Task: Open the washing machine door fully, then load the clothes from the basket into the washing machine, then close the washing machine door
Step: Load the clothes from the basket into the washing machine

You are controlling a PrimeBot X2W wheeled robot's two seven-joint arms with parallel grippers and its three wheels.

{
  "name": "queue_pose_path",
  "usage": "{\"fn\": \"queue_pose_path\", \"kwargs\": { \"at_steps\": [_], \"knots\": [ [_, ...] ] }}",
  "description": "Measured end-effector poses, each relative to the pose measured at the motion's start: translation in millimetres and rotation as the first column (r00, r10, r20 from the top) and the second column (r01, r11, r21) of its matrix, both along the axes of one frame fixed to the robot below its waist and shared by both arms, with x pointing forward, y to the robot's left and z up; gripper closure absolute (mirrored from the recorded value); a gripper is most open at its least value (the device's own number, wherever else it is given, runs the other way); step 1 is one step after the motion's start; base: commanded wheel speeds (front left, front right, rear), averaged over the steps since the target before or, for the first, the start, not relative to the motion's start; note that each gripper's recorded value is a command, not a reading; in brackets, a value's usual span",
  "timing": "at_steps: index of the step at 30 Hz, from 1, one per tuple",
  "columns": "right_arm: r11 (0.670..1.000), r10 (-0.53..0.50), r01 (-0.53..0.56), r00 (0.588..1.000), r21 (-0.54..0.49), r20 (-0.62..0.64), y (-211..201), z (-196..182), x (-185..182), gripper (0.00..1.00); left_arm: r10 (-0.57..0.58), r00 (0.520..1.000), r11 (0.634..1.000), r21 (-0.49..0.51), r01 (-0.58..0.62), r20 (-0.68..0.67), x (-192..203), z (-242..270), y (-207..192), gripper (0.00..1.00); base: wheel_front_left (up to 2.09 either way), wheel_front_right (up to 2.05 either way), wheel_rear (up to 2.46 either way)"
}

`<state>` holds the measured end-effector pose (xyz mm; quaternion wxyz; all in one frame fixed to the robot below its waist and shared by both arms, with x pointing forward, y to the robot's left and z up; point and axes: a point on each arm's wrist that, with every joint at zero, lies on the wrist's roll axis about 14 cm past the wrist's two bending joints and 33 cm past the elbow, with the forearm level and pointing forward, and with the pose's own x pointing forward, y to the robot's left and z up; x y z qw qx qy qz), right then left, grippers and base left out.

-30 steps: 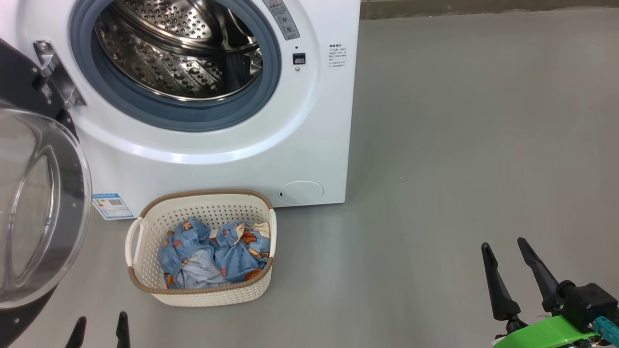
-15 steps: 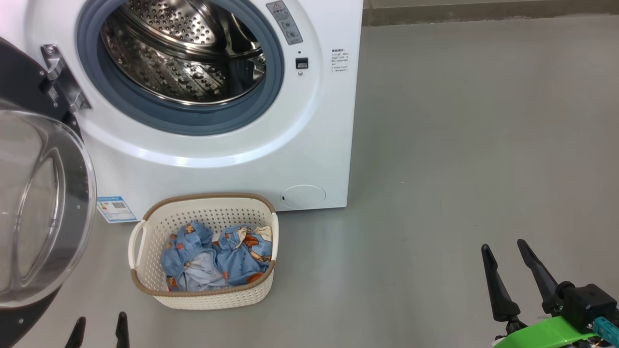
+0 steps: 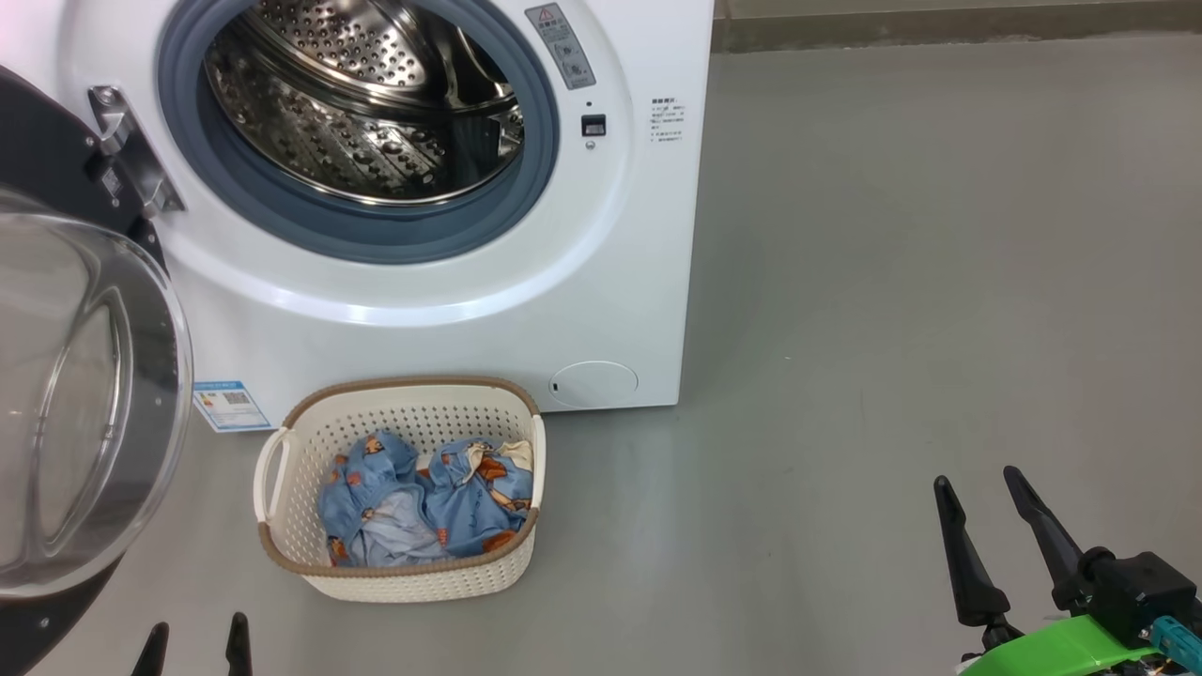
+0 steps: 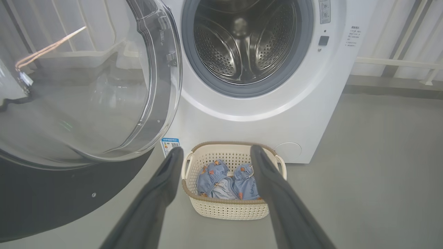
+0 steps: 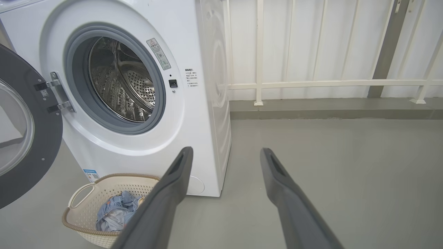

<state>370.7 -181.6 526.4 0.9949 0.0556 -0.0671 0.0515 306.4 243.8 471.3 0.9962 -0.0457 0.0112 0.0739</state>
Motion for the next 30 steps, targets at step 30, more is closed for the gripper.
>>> {"fn": "queue_pose_path", "kwargs": {
  "at_steps": [30],
  "knots": [
    [1.0,0.01,-0.009,0.999,0.007,-0.053,3.6,-18.2,11.0,0.0,0.047,0.999,0.999,0.002,-0.047,-0.012,15.2,-3.0,14.3,0.0,1.17,-1.17,0.0]
  ]
}}
